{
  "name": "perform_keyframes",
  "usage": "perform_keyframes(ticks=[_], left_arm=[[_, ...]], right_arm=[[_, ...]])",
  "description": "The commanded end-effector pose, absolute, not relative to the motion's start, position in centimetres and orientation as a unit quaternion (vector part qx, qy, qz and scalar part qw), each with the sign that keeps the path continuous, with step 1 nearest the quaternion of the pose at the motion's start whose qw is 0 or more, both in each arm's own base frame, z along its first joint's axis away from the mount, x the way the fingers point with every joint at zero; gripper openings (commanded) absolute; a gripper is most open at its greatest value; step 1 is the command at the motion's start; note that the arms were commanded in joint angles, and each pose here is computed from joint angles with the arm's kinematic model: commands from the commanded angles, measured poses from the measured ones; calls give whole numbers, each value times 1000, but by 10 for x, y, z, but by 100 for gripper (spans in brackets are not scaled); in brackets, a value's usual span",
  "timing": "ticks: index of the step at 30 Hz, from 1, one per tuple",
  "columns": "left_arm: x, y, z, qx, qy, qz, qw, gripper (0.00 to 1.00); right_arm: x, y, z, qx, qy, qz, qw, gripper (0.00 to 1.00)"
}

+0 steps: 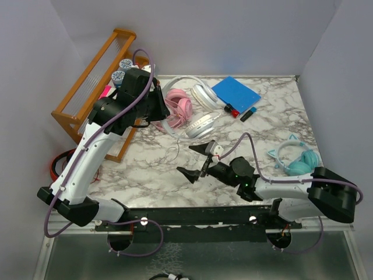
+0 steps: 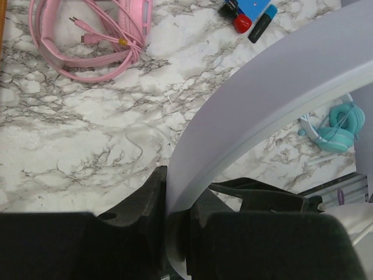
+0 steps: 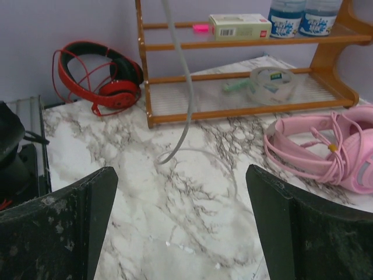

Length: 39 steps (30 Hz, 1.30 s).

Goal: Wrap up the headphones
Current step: Wrap the headphones cable around the headphones.

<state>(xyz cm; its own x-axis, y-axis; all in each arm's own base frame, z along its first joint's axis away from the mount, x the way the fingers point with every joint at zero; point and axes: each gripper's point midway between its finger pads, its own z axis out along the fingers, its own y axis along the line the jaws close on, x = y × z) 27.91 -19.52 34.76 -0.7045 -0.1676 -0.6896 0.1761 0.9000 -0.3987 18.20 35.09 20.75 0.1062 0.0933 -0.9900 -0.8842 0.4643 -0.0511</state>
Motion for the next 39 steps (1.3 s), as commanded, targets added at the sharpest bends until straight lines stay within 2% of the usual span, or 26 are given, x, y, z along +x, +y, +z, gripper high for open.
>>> perform_keyframes(ticks=[1,6,10,12,14,18,20,21,30,39], left_arm=[[266,-201,363,-1,884,-266,384,0],[260,-202,369,4,880,-278,385,0],[258,-203,372,4,878,-285,385,0],[257,-205,374,5,877,-290,384,0],[256,-206,376,6,875,-295,384,0],[254,-208,380,10,873,-304,382,0],[251,-210,383,14,871,-311,381,0],[250,-211,385,19,869,-315,381,0],[242,-208,401,25,857,-328,396,0],[244,-209,397,19,860,-327,391,0]], right_arm=[[186,372,249,-320,495,415,693,100],[185,388,264,-328,434,426,723,100],[174,403,271,-342,382,458,727,91],[175,410,270,-339,380,467,723,83],[178,416,267,-336,384,470,720,68],[185,415,259,-325,401,464,720,28],[191,411,252,-320,416,459,717,14],[197,407,249,-312,427,455,717,10],[238,339,219,-233,490,485,686,9],[227,342,207,-260,497,498,662,10]])
